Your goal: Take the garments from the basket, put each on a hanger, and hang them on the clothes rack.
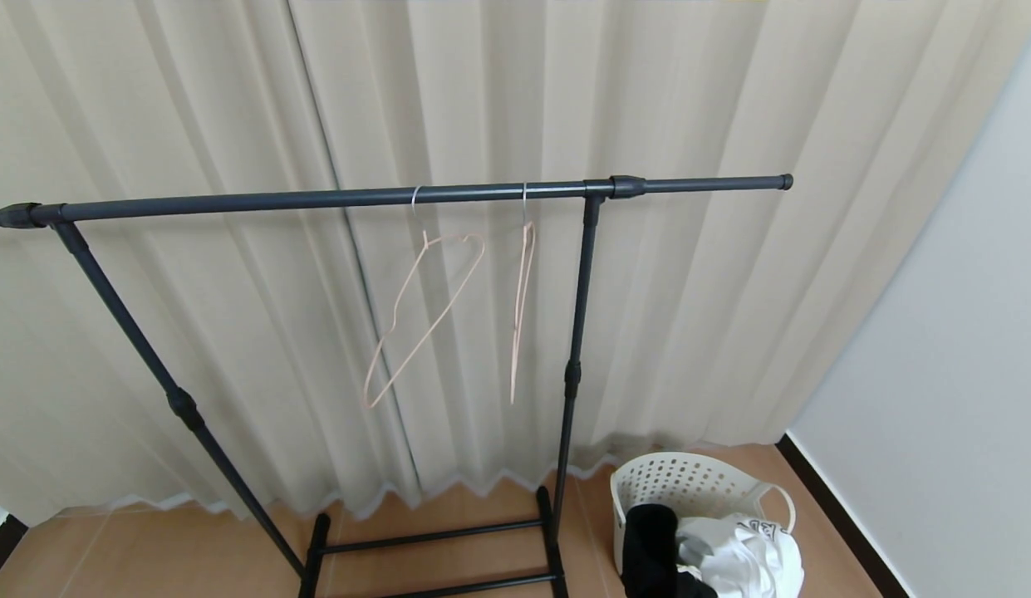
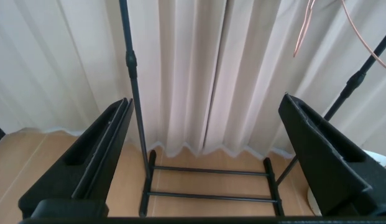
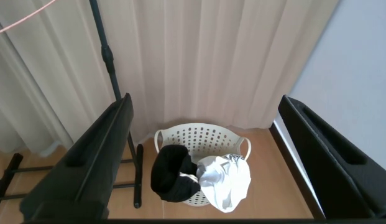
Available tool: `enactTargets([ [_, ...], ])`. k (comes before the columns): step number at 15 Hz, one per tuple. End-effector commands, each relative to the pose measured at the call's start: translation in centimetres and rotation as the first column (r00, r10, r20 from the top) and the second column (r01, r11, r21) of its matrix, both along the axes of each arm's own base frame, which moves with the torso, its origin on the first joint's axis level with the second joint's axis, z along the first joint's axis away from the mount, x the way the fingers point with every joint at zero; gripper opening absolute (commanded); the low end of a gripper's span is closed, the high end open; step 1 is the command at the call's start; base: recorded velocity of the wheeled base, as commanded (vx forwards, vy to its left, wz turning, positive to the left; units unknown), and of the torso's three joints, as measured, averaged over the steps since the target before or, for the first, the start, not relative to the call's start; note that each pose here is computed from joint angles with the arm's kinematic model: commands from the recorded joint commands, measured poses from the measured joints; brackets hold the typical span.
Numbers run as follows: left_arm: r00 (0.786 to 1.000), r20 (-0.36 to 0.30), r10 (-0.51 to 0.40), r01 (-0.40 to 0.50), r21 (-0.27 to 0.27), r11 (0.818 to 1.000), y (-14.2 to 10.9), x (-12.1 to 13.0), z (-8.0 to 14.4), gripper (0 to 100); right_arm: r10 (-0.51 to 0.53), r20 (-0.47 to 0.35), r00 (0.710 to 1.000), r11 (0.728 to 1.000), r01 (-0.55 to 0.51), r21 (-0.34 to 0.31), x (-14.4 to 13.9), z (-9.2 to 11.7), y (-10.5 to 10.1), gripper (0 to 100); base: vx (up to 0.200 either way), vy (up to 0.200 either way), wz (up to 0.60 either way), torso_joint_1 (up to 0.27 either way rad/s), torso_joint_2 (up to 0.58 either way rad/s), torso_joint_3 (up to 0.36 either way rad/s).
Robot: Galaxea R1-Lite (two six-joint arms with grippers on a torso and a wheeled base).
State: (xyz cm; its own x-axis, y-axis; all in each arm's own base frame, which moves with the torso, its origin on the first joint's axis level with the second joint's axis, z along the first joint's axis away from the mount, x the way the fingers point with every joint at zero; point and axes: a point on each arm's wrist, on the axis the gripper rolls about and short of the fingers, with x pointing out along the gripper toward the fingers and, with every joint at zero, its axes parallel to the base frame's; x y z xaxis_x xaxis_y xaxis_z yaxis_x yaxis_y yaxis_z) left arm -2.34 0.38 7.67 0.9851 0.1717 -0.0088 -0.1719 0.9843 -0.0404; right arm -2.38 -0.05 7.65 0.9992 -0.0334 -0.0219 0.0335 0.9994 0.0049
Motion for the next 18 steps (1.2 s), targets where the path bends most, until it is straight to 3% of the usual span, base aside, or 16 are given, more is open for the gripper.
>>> enactTargets([
  [1, 1.0, -0.002, 0.001, -0.001, -0.001, 1.0, 0.0, 0.01, -0.02, 100, 0.0, 0.002, 1.0, 1.0, 0.0, 0.001, -0.01, 0.02, 0.0, 100, 0.0, 0.0, 0.0, -0.129, 0.34, 0.173],
  [18, 1.0, 0.0, -0.004, 0.004, -0.009, 1.0, 0.0, 0.02, -0.02, 100, 0.0, 0.0, 1.0, 1.0, 0.0, -0.001, 0.0, -0.02, 0.0, 100, 0.0, 0.0, 0.0, -0.163, 0.41, 0.243],
])
